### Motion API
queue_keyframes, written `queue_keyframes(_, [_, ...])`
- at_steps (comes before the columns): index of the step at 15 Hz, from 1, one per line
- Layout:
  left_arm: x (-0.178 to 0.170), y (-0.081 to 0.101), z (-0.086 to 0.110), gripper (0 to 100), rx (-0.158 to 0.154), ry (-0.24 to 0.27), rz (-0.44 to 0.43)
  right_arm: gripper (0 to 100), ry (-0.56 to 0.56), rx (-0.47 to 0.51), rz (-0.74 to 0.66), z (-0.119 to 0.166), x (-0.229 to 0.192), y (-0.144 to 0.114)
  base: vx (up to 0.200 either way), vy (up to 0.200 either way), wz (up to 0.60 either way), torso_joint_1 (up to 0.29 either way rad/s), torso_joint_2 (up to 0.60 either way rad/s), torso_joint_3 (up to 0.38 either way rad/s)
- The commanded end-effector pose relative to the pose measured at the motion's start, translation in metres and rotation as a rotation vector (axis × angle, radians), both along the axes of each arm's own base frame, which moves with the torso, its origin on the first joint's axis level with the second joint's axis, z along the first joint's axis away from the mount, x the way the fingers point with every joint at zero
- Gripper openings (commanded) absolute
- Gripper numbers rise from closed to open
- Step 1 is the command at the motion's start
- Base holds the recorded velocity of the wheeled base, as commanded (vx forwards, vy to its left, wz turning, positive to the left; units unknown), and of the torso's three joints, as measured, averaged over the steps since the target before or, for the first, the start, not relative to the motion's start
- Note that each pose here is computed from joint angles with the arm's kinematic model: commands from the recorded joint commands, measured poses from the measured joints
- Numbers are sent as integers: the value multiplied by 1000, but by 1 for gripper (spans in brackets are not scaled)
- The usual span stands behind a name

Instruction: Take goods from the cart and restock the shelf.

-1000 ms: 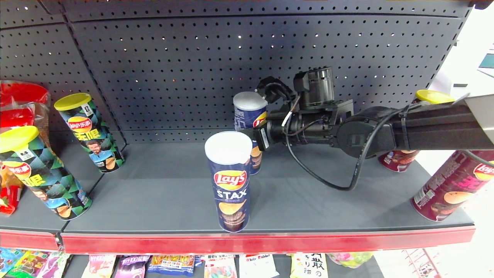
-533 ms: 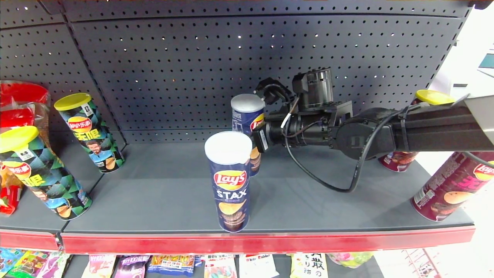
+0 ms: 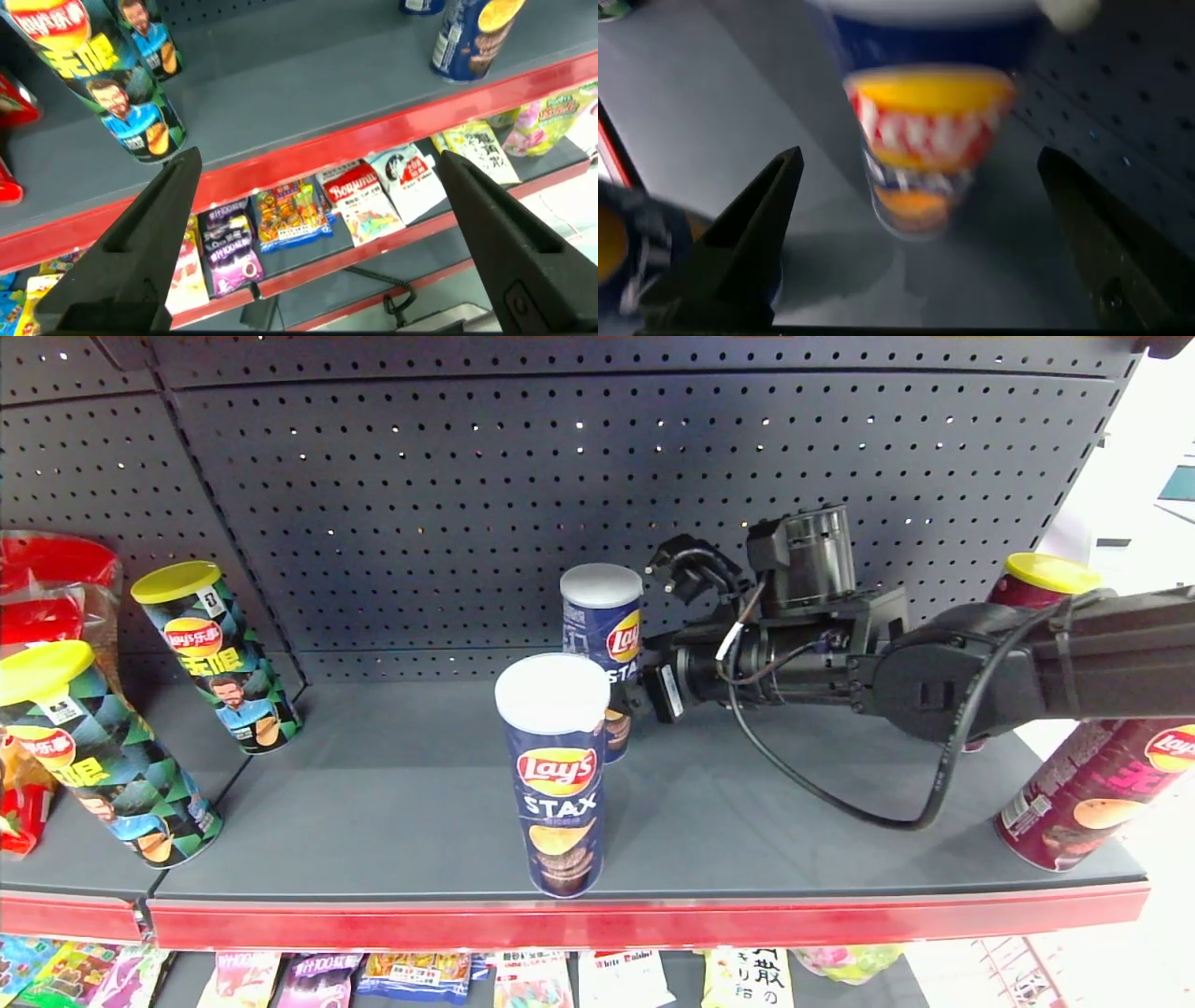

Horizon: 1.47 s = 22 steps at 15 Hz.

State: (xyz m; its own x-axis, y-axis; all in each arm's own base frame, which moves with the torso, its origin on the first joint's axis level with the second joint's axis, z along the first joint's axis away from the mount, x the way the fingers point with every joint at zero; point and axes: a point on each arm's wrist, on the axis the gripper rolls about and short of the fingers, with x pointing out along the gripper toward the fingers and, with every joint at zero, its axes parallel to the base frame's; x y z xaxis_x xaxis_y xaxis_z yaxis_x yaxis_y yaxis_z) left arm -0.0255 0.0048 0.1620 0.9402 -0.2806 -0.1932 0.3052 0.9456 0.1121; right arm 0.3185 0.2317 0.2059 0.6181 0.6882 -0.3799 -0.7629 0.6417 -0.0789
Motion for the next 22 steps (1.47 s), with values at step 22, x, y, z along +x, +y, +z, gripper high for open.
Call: queue_keyframes(22, [150,-41,2,100,-5,397,-96,100,-333,165,-610,-63,-332,-235,0,0,0,0,0,0])
